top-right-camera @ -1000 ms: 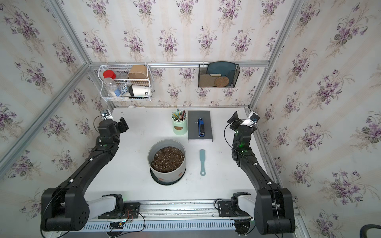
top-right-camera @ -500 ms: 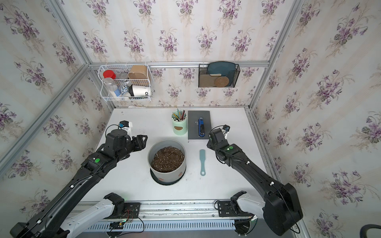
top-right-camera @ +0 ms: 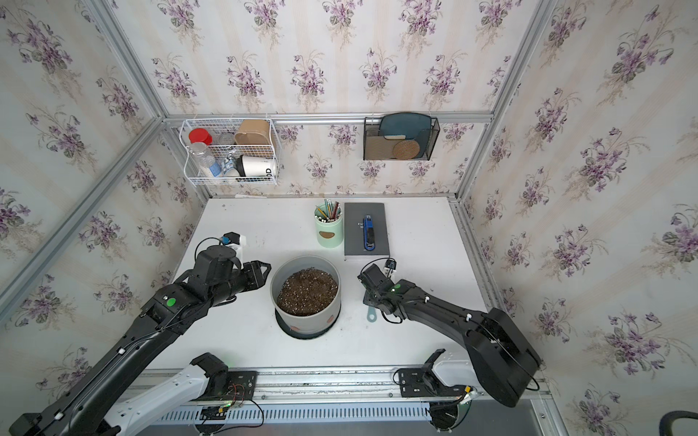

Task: Scrub the dried mud off the ceramic pot
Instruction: Pick up the brush from the center of the board.

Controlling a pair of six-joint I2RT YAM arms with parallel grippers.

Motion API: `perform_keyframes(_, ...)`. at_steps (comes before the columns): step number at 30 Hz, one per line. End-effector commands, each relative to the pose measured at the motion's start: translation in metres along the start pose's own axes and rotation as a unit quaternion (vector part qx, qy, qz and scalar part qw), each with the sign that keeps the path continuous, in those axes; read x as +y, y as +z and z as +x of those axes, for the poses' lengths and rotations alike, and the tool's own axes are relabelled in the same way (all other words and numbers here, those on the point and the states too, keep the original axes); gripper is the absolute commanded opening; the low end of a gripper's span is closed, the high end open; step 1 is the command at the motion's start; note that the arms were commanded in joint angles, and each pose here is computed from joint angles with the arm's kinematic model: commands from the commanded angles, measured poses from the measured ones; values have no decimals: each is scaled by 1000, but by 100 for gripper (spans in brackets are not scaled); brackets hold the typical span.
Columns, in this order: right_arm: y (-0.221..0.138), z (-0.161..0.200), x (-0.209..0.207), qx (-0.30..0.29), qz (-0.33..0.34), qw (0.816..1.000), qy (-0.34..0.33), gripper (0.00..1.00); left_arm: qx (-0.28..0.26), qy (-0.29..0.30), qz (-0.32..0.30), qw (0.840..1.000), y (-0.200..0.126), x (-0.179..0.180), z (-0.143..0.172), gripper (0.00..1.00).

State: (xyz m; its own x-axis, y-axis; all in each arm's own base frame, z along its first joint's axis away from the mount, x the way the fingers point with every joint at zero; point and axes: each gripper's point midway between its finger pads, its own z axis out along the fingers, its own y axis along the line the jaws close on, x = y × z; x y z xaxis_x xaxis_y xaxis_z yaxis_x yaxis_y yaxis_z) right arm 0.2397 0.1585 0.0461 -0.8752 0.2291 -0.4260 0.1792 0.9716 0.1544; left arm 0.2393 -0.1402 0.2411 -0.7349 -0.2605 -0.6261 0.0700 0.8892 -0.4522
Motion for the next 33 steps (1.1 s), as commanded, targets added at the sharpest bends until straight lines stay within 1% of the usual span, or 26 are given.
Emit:
perform_keyframes(1, 9, 4, 15, 21, -15, 999, -31, 62, -14, -11, 41, 999, -3, -17, -9, 49)
perform_keyframes(4, 14, 13, 11, 34, 8, 998, -49, 61, -18, -13, 53, 998, -4, -22, -11, 50)
perform_keyframes(8, 16, 24, 8, 44, 17, 997, -59, 59, -19, -14, 89, 996, -3, -34, -12, 49)
perform_keyframes(12, 21, 32, 4, 57, 24, 996, -67, 53, -18, -21, 112, 993, -1, -42, -13, 49)
perform_keyframes(15, 23, 31, 0, 53, 35, 996, -69, 51, -13, -24, 120, 992, 1, -45, -11, 49)
perform_keyframes(23, 26, 38, -4, 59, 32, 996, -65, 34, -12, -24, 129, 991, -3, -45, -7, 49)
perform_keyframes(26, 25, 39, -7, 57, 32, 996, -60, 23, -13, -23, 133, 991, -4, -46, -7, 49)
perform_keyframes(28, 23, 36, -6, 50, 30, 997, -56, 18, -11, -24, 133, 991, -4, -46, -6, 49)
perform_keyframes(33, 7, 22, -1, 26, 14, 998, -53, 0, -13, -24, 138, 990, -5, -47, -6, 50)
